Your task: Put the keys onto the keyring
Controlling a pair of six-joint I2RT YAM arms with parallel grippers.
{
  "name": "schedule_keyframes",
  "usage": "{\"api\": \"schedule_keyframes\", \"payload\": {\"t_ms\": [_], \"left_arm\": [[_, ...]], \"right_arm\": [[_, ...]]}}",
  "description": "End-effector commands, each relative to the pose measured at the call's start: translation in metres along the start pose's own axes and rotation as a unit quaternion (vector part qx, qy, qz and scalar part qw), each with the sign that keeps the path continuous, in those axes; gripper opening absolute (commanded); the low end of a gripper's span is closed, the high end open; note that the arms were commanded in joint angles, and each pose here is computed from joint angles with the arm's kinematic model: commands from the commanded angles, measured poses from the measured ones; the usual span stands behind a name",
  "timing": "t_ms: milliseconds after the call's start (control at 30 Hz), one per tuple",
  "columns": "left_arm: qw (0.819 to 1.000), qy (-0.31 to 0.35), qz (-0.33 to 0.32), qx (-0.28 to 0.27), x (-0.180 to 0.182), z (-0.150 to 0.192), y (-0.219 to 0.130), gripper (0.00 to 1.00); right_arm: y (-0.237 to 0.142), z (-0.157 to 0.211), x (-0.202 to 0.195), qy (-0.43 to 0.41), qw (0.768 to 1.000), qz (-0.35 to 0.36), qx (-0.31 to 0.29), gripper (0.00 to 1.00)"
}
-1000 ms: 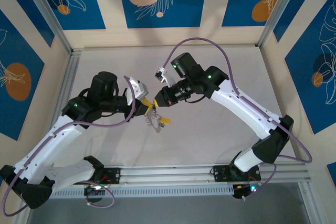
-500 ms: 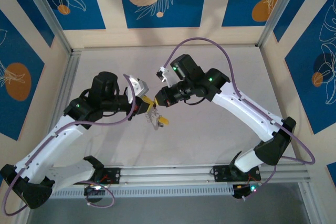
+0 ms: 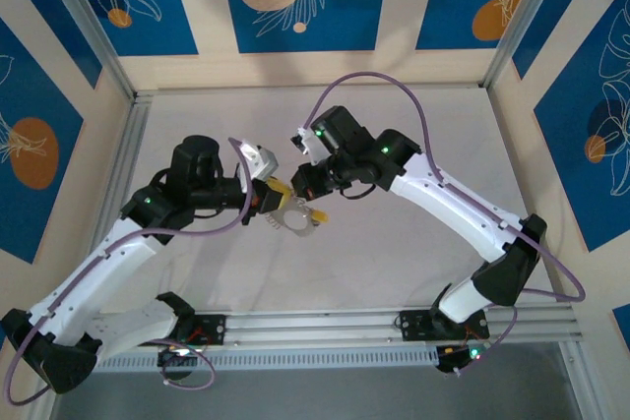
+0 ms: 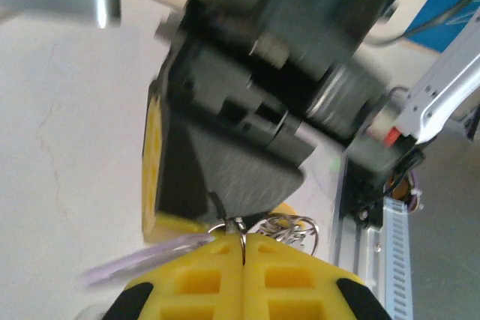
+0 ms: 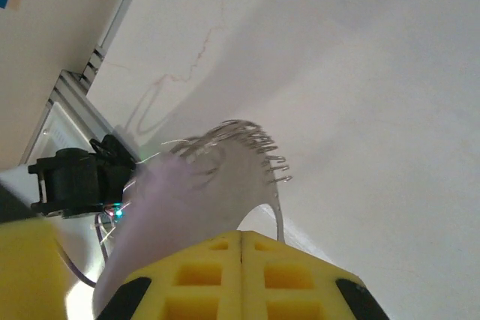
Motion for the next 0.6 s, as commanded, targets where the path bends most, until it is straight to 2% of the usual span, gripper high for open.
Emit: {"api": "schedule_keyframes", "payload": {"t_ms": [0,400,567], "left_arm": [[0.997,0.037,0.037,-0.057,-0.014,-0.020,-0.007,0.00],[0.998,0.042,0.027,-0.047,-0.014,-0.016,-0.011,0.00],[0.999,0.037,0.014,-0.033,-0.011,-0.011,-0.016,0.00]], "right_arm": [[0.003,0.002,-0.003,0.016,1.000,0.009,-0.007,0.00],[-0.028,0.008,0.002,-0.034,0.995,-0.034,-0.083,0.00],[-0.029,0.012,-0.015,-0.021,0.997,-0.016,-0.074,0.00]]}}
Point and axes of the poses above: each hand's point on the last joint's axis, 136 mm out from that joint toward the fingers, its own y axis out along the fingers, its own x axis along the line the jaws close on, z = x × y, the point moved 9 cm from there along -y, back along the fingers, and after that the axes turned 1 degree about -y, right-handed, at the moved point
